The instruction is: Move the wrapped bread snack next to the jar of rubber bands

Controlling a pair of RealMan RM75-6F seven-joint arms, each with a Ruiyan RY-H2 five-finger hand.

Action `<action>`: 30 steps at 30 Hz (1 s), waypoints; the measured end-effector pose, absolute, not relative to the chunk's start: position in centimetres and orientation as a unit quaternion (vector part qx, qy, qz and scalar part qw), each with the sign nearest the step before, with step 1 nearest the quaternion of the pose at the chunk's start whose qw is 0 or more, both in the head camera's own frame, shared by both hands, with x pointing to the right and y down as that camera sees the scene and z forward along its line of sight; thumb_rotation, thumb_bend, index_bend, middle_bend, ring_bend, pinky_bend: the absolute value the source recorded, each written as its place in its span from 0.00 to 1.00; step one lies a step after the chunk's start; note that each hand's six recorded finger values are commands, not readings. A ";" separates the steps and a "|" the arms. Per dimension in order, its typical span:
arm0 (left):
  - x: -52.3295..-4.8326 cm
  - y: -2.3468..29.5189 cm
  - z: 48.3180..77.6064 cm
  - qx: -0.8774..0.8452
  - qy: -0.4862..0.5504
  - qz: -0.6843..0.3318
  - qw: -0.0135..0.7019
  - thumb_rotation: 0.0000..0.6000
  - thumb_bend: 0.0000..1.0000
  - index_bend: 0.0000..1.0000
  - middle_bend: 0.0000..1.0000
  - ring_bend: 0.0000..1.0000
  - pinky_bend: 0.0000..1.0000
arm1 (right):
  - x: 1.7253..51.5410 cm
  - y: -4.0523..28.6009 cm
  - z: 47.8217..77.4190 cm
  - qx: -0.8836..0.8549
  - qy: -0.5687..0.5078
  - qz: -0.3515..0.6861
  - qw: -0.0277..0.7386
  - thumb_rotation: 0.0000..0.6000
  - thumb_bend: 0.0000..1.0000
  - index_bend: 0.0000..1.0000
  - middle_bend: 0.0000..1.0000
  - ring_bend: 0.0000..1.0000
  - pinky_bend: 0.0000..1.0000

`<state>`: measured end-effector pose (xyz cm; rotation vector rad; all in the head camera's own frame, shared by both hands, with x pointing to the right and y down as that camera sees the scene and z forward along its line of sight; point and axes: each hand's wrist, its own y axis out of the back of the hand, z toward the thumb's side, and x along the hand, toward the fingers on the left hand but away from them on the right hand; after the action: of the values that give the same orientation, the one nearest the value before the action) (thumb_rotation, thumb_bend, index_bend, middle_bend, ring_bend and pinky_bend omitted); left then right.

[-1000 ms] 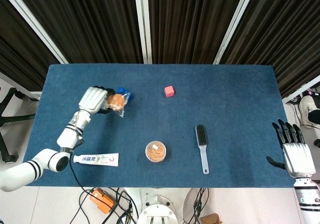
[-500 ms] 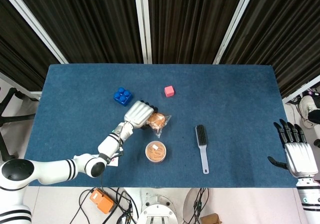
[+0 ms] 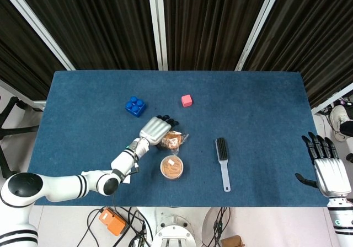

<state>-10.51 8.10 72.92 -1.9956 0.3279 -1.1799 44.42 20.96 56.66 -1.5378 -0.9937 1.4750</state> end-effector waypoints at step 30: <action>-43.1 16.5 60.0 -0.569 0.415 -0.603 0.374 1.00 0.10 0.00 0.00 0.00 0.04 | 43.9 21.7 57.3 -0.591 -0.383 0.597 0.383 1.00 0.23 0.00 0.00 0.00 0.00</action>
<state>-43.06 16.49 60.01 -1.4565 1.0638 -1.5450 43.87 21.67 57.30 -1.5078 -0.9767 1.5234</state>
